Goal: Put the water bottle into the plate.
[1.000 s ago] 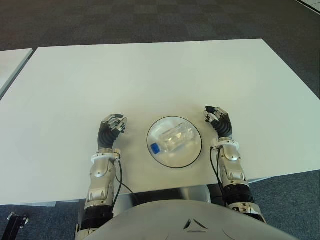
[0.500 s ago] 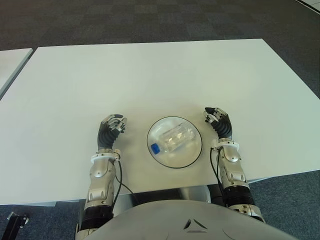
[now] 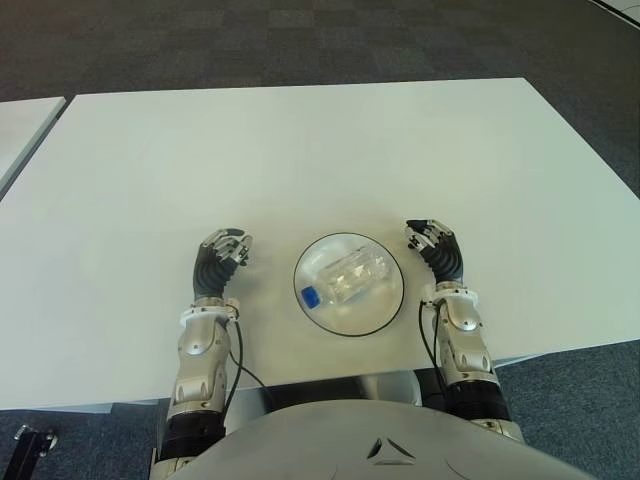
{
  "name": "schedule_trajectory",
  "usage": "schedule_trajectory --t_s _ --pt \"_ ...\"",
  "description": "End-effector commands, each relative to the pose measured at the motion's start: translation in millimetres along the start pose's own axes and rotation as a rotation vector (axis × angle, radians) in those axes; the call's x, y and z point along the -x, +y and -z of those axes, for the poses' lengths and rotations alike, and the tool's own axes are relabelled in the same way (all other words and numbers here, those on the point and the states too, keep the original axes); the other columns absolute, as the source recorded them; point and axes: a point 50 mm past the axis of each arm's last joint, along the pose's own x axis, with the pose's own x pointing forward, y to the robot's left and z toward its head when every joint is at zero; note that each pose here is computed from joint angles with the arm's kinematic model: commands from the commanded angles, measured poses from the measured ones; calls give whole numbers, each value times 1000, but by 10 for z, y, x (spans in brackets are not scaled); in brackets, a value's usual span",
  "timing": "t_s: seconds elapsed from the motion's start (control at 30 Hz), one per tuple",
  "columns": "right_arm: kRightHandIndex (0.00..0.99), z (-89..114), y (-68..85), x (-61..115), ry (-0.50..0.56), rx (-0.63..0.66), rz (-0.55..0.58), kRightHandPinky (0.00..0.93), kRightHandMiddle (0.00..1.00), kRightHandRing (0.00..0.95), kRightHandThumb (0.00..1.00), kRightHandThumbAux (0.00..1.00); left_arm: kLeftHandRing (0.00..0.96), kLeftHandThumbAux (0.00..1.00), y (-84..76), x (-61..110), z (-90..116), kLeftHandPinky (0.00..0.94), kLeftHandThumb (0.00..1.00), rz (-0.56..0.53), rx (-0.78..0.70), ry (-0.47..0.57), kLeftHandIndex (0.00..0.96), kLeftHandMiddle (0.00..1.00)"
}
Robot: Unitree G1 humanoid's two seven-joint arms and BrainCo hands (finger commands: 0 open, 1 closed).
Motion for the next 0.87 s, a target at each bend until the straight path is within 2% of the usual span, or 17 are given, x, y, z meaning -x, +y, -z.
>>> schedule_trajectory --t_s 0.03,0.87 --pt "422 154 -3 89 79 -21 3 487 469 473 709 734 656 712 18 -5 19 634 705 7 -9 14 435 676" --pt "422 134 -33 121 70 -32 18 479 463 465 710 734 654 712 13 4 16 630 705 0 -24 12 435 676"
